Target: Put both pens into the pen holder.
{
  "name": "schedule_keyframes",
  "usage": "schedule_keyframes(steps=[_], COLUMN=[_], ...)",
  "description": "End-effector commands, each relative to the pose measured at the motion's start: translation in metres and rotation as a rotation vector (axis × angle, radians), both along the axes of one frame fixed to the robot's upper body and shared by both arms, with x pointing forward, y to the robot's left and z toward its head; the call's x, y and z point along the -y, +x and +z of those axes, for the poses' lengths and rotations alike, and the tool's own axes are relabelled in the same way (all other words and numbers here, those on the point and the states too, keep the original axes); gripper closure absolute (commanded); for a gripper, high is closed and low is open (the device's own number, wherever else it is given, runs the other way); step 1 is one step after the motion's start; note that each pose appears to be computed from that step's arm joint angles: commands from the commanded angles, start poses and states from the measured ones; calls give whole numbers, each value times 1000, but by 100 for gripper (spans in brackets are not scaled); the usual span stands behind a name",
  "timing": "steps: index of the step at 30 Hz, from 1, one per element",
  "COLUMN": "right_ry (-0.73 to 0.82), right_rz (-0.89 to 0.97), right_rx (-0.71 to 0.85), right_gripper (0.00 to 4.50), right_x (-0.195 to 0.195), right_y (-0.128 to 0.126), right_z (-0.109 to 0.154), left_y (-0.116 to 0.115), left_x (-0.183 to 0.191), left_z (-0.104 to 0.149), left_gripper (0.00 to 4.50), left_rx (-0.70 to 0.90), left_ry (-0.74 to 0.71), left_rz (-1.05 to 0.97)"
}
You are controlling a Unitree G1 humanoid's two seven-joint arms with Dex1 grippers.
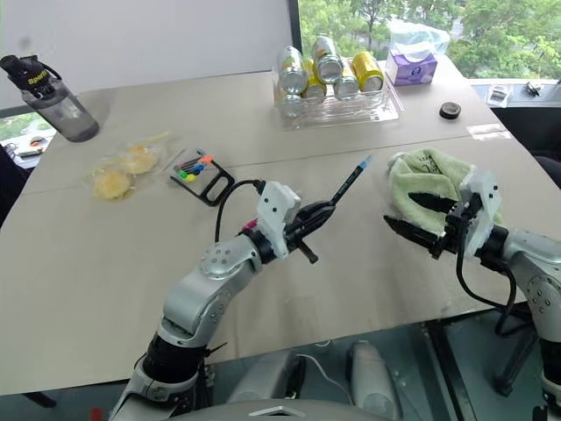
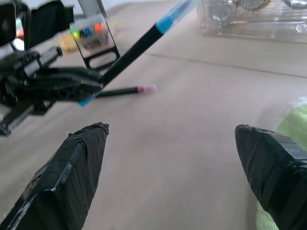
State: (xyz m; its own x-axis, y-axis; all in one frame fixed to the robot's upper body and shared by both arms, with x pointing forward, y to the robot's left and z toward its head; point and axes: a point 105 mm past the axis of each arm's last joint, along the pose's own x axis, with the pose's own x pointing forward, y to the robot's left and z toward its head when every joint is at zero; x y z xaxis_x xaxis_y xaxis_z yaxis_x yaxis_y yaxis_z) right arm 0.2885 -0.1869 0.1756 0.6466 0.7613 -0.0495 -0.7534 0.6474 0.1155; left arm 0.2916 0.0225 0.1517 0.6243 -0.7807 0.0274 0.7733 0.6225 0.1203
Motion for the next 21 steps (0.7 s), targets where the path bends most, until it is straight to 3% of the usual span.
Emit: schedule_keyframes(steps=[1, 8, 16, 21], right_ry=[119, 202, 368, 372], right_rz=[-13, 2, 58, 108], right_rx=[39, -5, 2, -9], right_gripper=[0, 0, 0, 219], right_x=[-8, -29, -41, -47], right_y=[8, 18, 21, 15], right_z=[24, 26, 51, 51], left_y=[-5, -10, -9, -8], left_x=[1, 2, -1, -2], left_z=[13, 17, 12, 11], left_gripper=[446, 446, 446, 450], left_rx=[98, 139, 152, 157], left_ry=[-4, -22, 16, 26], left_rz=[-59, -124, -135, -136])
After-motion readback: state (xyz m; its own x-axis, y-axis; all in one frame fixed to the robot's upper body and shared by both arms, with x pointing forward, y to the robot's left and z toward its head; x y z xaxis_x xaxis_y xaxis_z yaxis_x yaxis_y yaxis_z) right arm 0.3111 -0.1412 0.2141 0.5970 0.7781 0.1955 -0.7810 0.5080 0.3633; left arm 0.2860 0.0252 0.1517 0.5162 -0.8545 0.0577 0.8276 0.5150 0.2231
